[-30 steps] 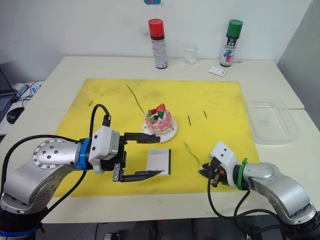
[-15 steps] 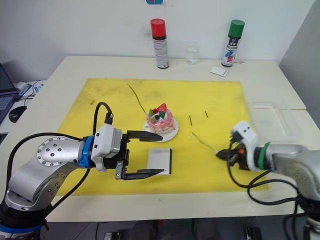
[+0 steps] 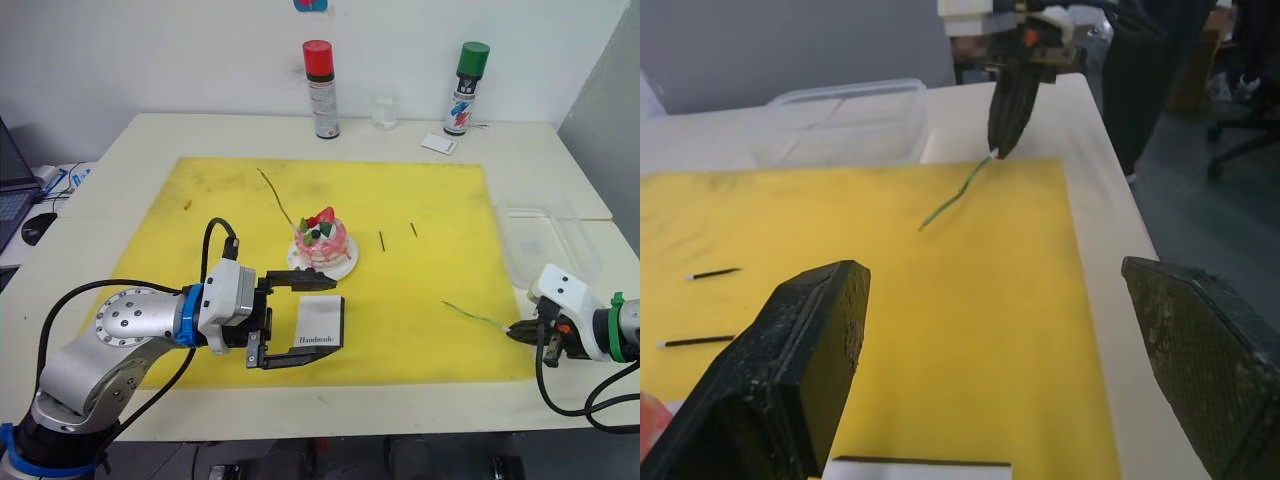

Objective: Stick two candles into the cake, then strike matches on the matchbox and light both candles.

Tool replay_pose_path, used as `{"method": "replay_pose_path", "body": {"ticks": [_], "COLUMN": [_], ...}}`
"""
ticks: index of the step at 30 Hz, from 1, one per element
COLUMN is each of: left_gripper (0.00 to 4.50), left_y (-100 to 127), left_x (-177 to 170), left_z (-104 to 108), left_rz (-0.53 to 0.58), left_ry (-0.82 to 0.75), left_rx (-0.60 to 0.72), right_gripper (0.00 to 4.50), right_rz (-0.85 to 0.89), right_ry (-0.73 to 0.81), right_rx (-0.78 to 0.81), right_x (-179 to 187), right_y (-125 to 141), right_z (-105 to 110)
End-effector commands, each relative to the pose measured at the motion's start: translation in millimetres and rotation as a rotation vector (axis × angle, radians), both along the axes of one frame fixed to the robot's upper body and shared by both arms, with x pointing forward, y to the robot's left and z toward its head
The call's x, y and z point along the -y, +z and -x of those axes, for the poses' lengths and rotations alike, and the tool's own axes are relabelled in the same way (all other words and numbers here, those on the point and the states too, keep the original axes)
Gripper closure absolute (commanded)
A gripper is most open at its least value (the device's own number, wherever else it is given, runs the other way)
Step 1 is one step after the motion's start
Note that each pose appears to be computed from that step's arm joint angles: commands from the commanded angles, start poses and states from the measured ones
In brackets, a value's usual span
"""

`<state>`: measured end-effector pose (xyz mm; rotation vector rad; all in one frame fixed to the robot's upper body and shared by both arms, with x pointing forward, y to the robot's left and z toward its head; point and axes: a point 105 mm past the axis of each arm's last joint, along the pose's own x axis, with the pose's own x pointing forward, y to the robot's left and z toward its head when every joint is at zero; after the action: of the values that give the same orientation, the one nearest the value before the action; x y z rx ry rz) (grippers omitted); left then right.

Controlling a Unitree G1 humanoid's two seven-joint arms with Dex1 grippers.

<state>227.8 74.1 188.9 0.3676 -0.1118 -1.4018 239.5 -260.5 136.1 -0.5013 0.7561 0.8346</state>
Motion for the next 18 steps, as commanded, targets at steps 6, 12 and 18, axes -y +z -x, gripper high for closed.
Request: {"method": "replay_pose_path", "body": {"ticks": [6, 12, 18], "left_gripper": [0.0, 0.0, 0.0], "left_y": [7, 19, 28], "left_x": [6, 19, 35], "left_z": [6, 8, 10], "left_rz": [0.016, 0.025, 0.021], "left_ry": [-0.012, -0.058, -0.125], "left_rx": [0.038, 0.116, 0.19], "right_gripper": [3.17, 2.17, 2.17], "right_rz": [0.085, 0.118, 0.19], "right_ry": [0.028, 0.078, 0.092], "right_rx": [-0.011, -0.024, -0.075], "right_x": [6, 0, -5], "right_y": [7, 20, 2], "right_z": [-1, -3, 1]}}
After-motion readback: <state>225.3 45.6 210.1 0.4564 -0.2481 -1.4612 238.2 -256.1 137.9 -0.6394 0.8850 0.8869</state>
